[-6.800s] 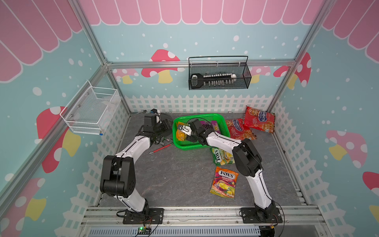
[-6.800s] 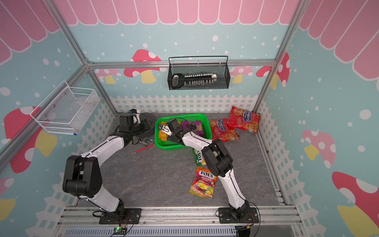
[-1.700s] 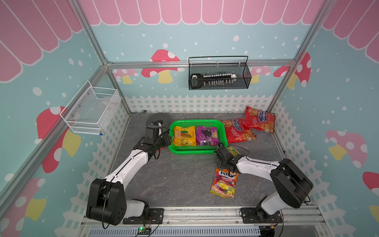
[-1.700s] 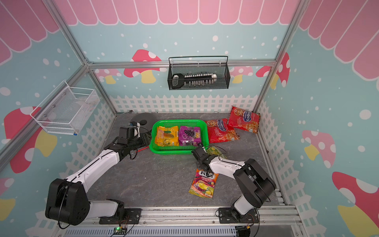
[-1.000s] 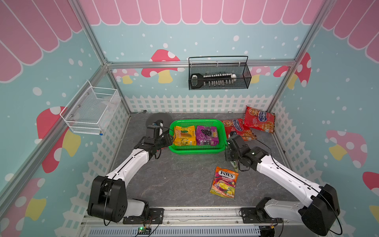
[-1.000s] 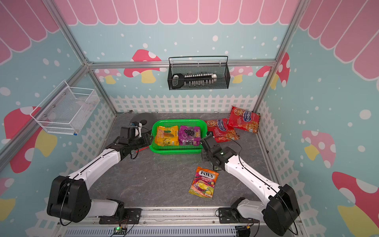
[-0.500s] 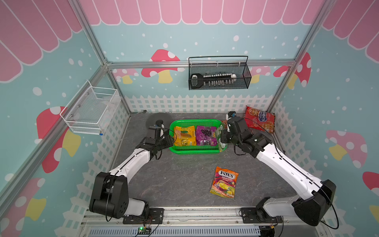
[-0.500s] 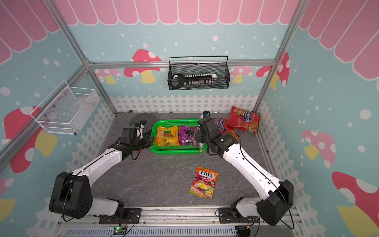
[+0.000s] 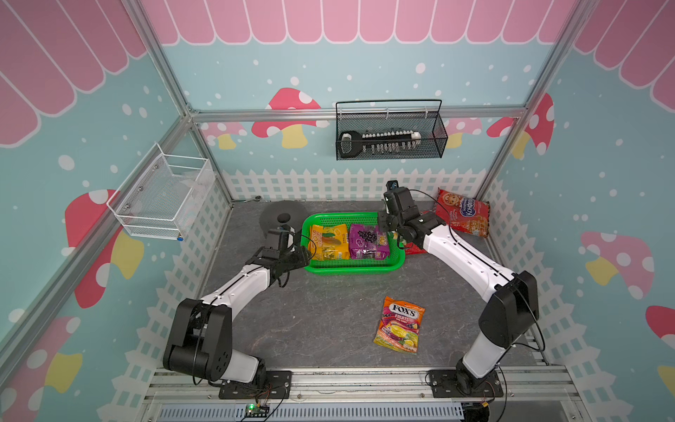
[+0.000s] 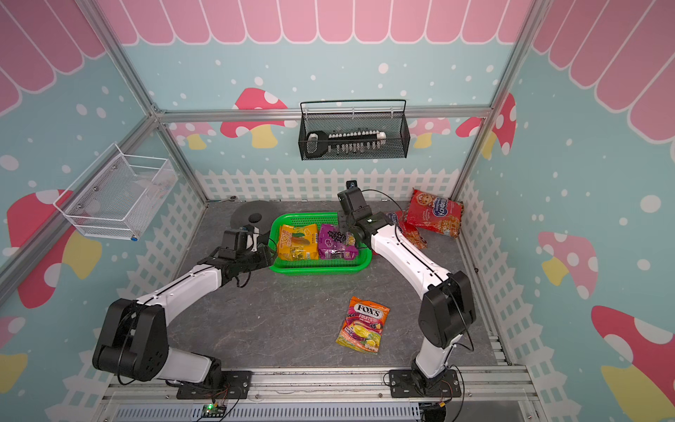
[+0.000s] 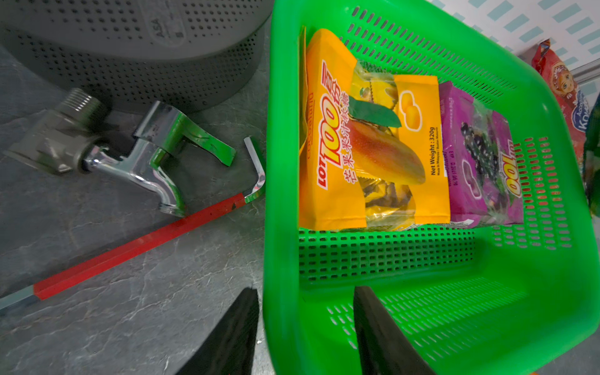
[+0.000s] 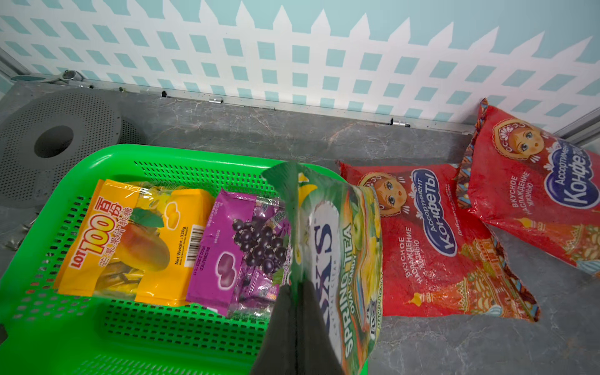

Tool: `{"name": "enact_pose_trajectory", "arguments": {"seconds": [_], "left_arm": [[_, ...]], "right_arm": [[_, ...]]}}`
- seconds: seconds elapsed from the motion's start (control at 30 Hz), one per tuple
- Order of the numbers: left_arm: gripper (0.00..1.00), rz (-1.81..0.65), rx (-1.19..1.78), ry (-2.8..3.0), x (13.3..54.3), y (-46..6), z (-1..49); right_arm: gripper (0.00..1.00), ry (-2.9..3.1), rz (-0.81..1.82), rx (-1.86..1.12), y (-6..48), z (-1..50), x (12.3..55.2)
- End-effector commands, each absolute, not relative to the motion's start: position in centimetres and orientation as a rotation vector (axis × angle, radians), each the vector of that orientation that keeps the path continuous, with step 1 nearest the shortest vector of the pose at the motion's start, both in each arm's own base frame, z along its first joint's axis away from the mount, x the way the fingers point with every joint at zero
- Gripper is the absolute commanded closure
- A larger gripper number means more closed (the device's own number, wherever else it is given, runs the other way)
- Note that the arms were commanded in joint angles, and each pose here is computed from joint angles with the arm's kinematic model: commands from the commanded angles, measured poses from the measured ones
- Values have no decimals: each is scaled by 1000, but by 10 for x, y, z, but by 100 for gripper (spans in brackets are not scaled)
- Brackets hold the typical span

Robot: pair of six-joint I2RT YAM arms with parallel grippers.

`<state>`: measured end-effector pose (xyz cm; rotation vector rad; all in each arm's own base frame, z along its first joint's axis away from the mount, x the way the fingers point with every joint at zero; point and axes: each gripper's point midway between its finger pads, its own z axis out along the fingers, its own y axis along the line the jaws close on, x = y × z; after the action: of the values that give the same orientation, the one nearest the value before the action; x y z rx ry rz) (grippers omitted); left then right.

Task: Put the candies in the basket
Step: Place the candy in the basket.

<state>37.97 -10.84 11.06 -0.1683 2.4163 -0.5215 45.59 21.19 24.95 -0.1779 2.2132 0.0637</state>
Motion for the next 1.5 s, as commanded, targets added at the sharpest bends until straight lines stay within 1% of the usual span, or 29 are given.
{"name": "enact_pose_trajectory", "arguments": {"seconds": [0.0, 0.17, 0.2, 0.27, 0.37, 0.53, 0.67, 0.7, 0.8, 0.83, 0.9, 0.97, 1.03, 1.13, 1.3, 1.47], "left_arm": [[49, -509, -137, 2403, 380, -109, 109], [49, -517, -132, 2402, 379, -109, 109], [49, -518, -129, 2404, 379, -110, 109], [49, -519, -122, 2407, 379, -110, 108], [49, -526, -115, 2408, 377, -111, 108], [49, -525, -106, 2409, 376, -111, 107], [49, -533, -101, 2414, 375, -112, 106], [49, -535, -97, 2413, 376, -113, 106], [49, -544, -95, 2415, 375, -114, 106], [49, -546, -96, 2414, 375, -114, 106], [49, -549, -96, 2417, 375, -114, 106], [49, -549, -92, 2414, 375, -115, 107], [49, -544, -95, 2414, 374, -114, 106], [49, -537, -98, 2414, 375, -112, 106], [49, -545, -99, 2417, 375, -114, 105], [49, -544, -102, 2414, 376, -113, 106]], "right_arm": [[100, 2169, 114, -204, 227, 261, 473], [100, 2266, 364, -209, 267, 228, 475], [100, 2314, 406, -206, 276, 207, 476], [100, 2370, 520, -187, 293, 185, 472], [100, 2425, 621, -119, 306, 159, 470], [100, 2444, 643, -63, 319, 136, 472], [99, 2455, 672, 45, 320, 125, 471], [97, 2450, 687, 53, 322, 125, 470], [85, 2420, 655, 57, 325, 128, 470], [80, 2414, 639, 63, 324, 128, 472], [63, 2413, 609, 75, 321, 123, 475], [56, 2417, 583, 60, 320, 117, 476], [53, 2422, 569, 35, 320, 114, 476], [54, 2428, 553, 3, 319, 109, 477], [54, 2427, 275, 74, 281, 90, 481], [53, 2435, 205, 48, 277, 77, 486]]}}
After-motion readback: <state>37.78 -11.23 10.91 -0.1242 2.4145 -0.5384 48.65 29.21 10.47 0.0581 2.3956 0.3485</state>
